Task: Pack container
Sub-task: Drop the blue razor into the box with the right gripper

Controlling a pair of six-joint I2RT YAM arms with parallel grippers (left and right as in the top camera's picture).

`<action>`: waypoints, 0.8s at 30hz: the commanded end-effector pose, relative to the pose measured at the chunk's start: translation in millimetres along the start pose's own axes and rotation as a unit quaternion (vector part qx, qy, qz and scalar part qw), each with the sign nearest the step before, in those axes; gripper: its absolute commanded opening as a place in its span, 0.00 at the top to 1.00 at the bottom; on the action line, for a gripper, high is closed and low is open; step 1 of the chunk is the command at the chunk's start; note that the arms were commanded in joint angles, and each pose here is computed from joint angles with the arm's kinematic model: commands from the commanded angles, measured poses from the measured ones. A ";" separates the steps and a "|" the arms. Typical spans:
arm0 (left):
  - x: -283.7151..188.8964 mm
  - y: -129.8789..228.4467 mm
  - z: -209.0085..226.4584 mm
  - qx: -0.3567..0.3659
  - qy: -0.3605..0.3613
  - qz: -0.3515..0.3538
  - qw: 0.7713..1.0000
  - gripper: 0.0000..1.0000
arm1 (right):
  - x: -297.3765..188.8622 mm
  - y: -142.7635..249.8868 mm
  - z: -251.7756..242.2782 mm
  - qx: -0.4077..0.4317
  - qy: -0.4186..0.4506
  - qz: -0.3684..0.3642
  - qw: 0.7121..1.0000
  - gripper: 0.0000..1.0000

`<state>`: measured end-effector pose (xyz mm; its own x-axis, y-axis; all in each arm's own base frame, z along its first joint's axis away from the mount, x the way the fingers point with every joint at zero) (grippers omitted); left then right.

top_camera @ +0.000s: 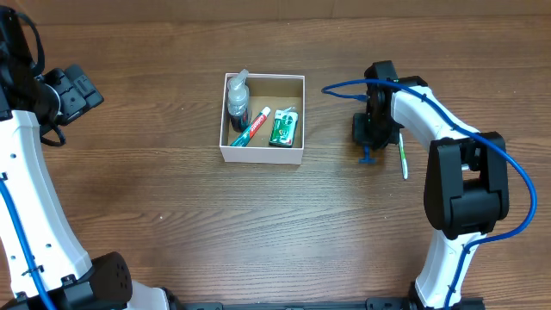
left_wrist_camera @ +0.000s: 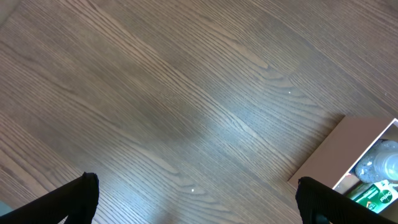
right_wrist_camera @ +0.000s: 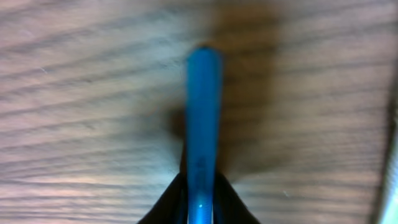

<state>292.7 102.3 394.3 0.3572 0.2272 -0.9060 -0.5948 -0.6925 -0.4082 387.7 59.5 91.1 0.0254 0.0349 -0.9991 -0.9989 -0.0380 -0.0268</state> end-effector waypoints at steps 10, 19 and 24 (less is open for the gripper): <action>-0.6 -0.5 0.2 -0.006 0.001 0.000 1.000 0.00 | -174.4 24.6 62.5 -0.073 -0.036 -0.182 0.980 0.96; -0.6 -0.6 0.2 -0.006 0.001 -0.001 1.000 0.00 | -180.6 43.5 193.0 -0.281 -0.097 -0.275 0.915 0.96; -0.6 -0.6 0.2 -0.006 0.001 -0.001 1.000 0.00 | -127.0 15.0 211.4 -0.282 -0.089 -0.259 0.919 0.88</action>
<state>292.7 102.3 394.3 0.3575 0.2273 -0.9058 -0.5947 -0.6925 -0.4085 350.0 265.6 244.8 0.4415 0.3806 -0.8125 -0.6653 -0.4688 -0.5811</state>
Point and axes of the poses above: each gripper's point midway between its finger pads, its own x axis out along the fingers, its own z axis along the line the jaws close on, y = z × x, the point moved 9 cm from there along -x, back along the fingers, and after that the axes turned 8 degrees about -x, right-handed, at the moved point
